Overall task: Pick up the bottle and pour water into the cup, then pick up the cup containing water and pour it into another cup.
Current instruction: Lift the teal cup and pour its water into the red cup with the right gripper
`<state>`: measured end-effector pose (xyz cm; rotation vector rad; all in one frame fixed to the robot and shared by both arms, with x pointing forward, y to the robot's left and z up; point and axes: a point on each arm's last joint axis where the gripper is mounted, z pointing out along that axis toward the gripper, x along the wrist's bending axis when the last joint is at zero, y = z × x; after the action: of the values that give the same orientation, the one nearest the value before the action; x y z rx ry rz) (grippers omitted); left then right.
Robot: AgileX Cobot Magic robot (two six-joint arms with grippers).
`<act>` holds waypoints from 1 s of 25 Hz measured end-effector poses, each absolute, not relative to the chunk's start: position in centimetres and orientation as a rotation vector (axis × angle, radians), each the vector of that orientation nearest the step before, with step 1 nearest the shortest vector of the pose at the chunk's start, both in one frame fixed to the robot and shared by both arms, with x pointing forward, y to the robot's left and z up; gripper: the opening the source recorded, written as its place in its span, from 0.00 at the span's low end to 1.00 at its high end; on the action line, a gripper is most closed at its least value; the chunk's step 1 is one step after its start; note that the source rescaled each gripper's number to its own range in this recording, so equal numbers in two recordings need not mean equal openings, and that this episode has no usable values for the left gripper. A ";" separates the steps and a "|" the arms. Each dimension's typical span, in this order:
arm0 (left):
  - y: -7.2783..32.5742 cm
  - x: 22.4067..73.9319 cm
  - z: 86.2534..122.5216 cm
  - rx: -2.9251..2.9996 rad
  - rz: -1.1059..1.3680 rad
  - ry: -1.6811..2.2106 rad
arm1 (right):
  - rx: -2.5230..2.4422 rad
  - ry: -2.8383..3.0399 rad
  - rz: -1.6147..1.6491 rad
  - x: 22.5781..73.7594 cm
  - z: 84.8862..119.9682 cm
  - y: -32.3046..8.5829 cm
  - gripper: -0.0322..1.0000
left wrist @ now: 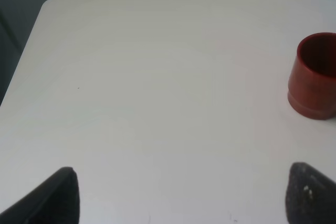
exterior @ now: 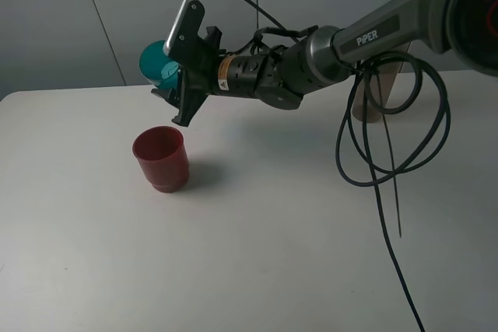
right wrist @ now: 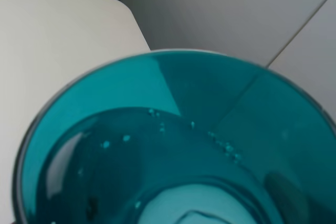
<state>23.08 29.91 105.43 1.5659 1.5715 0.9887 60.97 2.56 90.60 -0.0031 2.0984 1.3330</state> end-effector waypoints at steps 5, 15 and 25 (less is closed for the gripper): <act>29.9 23.1 105.4 1.567 0.993 1.573 | -0.192 2.020 1.263 60.9 90.9 2.7 0.09; 30.0 23.1 105.4 1.568 0.997 1.574 | -0.461 1.880 1.128 60.8 91.2 2.9 0.09; 30.0 23.1 105.4 1.568 0.999 1.575 | -0.583 1.783 0.999 61.0 91.4 2.8 0.09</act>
<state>23.07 29.99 105.43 1.5683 1.5750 0.9991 61.00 2.77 91.40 -0.5826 1.7826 0.9985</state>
